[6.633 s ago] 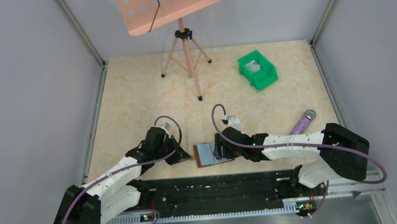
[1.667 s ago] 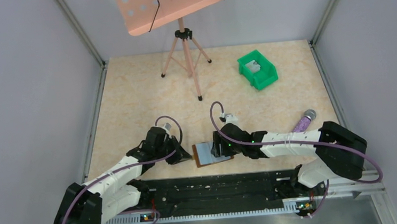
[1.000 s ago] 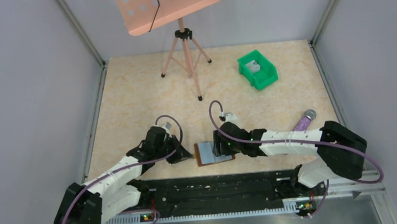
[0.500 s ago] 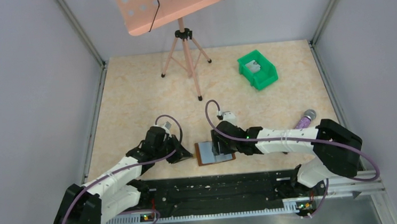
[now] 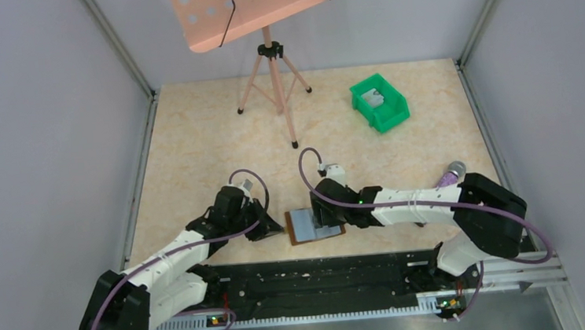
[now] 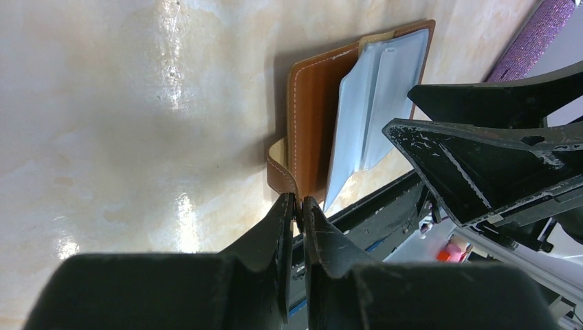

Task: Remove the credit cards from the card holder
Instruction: Remove the credit card from the card holder.

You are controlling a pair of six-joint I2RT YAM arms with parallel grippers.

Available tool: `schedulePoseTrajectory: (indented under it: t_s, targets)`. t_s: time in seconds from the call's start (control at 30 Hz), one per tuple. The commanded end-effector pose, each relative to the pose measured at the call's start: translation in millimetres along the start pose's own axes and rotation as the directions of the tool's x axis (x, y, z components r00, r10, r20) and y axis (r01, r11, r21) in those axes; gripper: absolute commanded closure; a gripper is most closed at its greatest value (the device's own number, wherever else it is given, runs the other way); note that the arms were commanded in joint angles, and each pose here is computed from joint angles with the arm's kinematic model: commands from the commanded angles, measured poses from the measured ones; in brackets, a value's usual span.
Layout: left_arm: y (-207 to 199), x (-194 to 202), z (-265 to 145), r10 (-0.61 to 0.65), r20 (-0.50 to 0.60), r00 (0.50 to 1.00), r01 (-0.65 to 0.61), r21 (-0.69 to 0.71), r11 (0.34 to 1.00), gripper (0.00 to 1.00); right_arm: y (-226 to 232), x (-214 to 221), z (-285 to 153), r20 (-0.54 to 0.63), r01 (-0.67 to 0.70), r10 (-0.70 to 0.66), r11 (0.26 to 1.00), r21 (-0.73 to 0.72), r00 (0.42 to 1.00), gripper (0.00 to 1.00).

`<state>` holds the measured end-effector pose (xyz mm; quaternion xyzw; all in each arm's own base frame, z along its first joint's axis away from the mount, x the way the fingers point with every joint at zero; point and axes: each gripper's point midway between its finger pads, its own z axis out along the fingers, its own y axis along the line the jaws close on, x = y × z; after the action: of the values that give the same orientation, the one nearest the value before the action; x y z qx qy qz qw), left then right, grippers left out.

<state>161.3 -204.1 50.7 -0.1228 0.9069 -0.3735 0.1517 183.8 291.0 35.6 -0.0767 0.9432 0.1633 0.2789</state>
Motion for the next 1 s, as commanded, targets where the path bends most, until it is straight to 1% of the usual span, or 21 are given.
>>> schedulePoseTrajectory:
  t_s: [0.0, 0.1, 0.33, 0.5, 0.63, 0.67, 0.7, 0.73, 0.77, 0.97]
  targets:
    - [-11, -5, 0, 0.019, 0.015, 1.0, -0.019, 0.044, 0.999, 0.86, 18, -3, 0, 0.0, 0.013, -0.013, 0.999, -0.046, 1.0, 0.42]
    - [-10, -5, 2, 0.016, 0.012, 1.0, -0.016, 0.041, 0.999, 0.86, 19, -3, 0, -0.005, 0.014, -0.014, 0.999, -0.044, 1.0, 0.43]
    - [-12, -5, 3, 0.018, 0.005, 1.0, -0.018, 0.052, 0.999, 0.86, 21, -3, -1, -0.008, 0.032, -0.032, 0.999, -0.027, 0.999, 0.5]
    - [-9, -4, 5, 0.011, 0.007, 1.0, -0.011, 0.047, 0.999, 0.86, 26, -2, -2, -0.023, 0.033, -0.034, 0.999, -0.043, 0.999, 0.51]
    - [-9, -2, 9, 0.015, -0.015, 1.0, -0.015, 0.047, 0.999, 0.86, 33, -6, -6, -0.021, 0.037, -0.039, 0.997, -0.061, 0.999, 0.51]
    - [-8, -2, 9, 0.017, -0.015, 1.0, -0.016, 0.042, 0.999, 0.86, 35, -7, -6, -0.017, 0.036, -0.037, 0.997, -0.073, 0.999, 0.54]
    - [-8, -3, 9, 0.016, -0.014, 1.0, -0.016, 0.042, 0.999, 0.86, 39, -8, -7, -0.011, 0.035, -0.036, 0.995, -0.094, 0.999, 0.6]
    - [-8, -3, 10, 0.017, -0.012, 1.0, -0.016, 0.042, 0.999, 0.86, 44, -7, -7, -0.012, 0.034, -0.035, 0.992, -0.123, 0.999, 0.63]
    - [-8, -4, 10, 0.017, -0.009, 1.0, -0.017, 0.042, 0.999, 0.86, 49, -6, -7, -0.014, 0.031, -0.033, 0.988, -0.149, 0.999, 0.64]
    - [-10, -8, 13, 0.009, -0.001, 1.0, -0.008, 0.045, 0.999, 0.87, 71, -5, -14, -0.024, 0.017, -0.025, 0.963, -0.268, 0.999, 0.58]
